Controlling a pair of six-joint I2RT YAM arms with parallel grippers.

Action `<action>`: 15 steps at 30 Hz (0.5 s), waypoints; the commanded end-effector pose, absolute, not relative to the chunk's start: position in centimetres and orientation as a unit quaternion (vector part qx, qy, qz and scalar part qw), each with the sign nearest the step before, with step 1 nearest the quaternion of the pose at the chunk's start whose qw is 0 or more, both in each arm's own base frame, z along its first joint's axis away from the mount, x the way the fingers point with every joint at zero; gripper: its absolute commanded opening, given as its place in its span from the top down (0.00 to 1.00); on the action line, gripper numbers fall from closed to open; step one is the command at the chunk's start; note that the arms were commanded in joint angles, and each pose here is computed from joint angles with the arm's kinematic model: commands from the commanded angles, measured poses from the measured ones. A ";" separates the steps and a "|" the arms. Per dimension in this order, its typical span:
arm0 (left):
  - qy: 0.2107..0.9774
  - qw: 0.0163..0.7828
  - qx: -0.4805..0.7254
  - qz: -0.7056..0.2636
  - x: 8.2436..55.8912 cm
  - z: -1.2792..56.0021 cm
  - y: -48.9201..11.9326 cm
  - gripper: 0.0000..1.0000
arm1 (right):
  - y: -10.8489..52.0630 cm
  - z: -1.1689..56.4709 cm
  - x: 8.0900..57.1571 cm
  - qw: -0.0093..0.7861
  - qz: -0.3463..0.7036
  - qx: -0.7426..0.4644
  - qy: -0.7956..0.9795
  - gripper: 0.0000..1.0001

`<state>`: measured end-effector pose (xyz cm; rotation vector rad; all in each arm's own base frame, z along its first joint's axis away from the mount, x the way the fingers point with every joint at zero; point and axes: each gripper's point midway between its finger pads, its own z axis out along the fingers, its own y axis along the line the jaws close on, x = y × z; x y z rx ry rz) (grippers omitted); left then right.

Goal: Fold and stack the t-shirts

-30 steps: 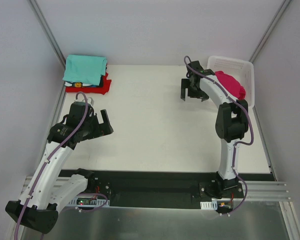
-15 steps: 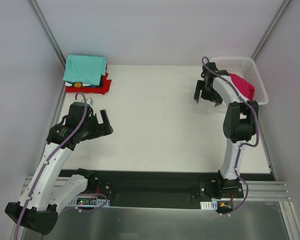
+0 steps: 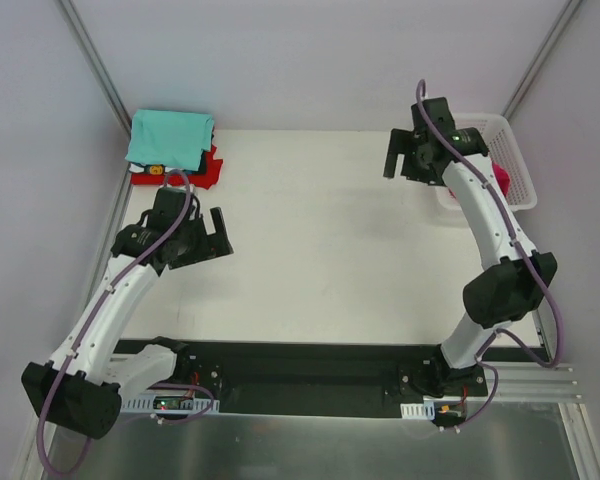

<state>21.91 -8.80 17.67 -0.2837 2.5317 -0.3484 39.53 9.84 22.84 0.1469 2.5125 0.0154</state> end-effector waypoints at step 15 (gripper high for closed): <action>0.936 0.300 -0.099 -0.152 26.0 17.8 -10.7 0.01 | -7.4 19.8 46.3 0.344 -0.204 0.255 0.880 0.01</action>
